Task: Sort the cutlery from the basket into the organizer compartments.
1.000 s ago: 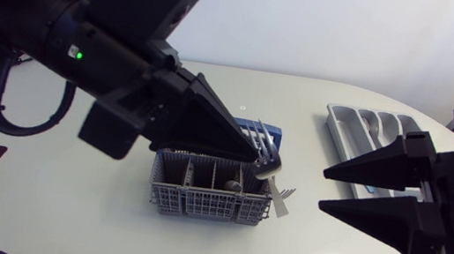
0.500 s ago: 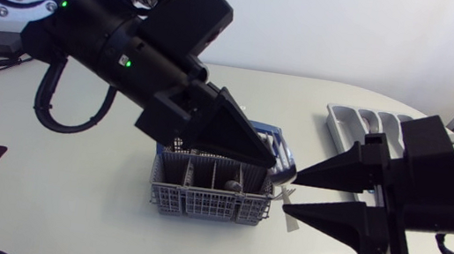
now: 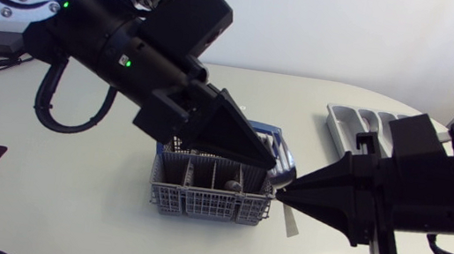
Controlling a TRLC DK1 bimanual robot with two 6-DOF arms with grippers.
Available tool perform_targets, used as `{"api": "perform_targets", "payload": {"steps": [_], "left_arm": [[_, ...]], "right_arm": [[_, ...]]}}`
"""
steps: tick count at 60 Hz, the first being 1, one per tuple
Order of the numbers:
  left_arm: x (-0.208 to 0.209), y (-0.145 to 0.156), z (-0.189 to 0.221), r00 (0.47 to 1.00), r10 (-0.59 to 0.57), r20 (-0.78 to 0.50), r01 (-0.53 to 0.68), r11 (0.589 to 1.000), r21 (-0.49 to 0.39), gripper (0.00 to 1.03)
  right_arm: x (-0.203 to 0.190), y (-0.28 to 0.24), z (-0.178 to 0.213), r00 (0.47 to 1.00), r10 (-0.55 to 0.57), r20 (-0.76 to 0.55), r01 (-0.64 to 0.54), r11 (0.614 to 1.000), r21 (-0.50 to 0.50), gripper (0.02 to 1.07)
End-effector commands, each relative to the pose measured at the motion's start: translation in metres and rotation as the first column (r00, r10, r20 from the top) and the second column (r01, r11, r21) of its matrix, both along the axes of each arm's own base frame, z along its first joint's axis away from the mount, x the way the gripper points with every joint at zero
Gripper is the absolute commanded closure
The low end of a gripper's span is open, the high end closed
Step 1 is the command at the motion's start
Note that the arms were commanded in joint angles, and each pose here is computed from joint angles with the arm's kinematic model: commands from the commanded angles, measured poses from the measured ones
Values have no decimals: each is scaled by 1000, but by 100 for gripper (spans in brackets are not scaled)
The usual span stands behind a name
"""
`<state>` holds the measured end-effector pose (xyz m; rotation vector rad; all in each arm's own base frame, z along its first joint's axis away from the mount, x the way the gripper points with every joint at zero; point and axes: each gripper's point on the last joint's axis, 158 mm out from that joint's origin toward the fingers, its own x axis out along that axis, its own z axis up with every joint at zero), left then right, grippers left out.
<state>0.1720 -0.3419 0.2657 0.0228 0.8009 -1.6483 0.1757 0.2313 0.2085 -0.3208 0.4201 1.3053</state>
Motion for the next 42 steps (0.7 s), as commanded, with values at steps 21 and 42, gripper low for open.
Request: {"api": "perform_targets", "payload": {"steps": [21,42], "left_arm": [[39,17,35,993,115,40,-112,991,-71,34],[73,42,48,955,277,103,-267,958,-104,20]], "right_arm": [[7,-10,-19,995,-76,-66,73,996,-57,101],[48,-58,11,951,-307,15,307,948,-82,101]]}}
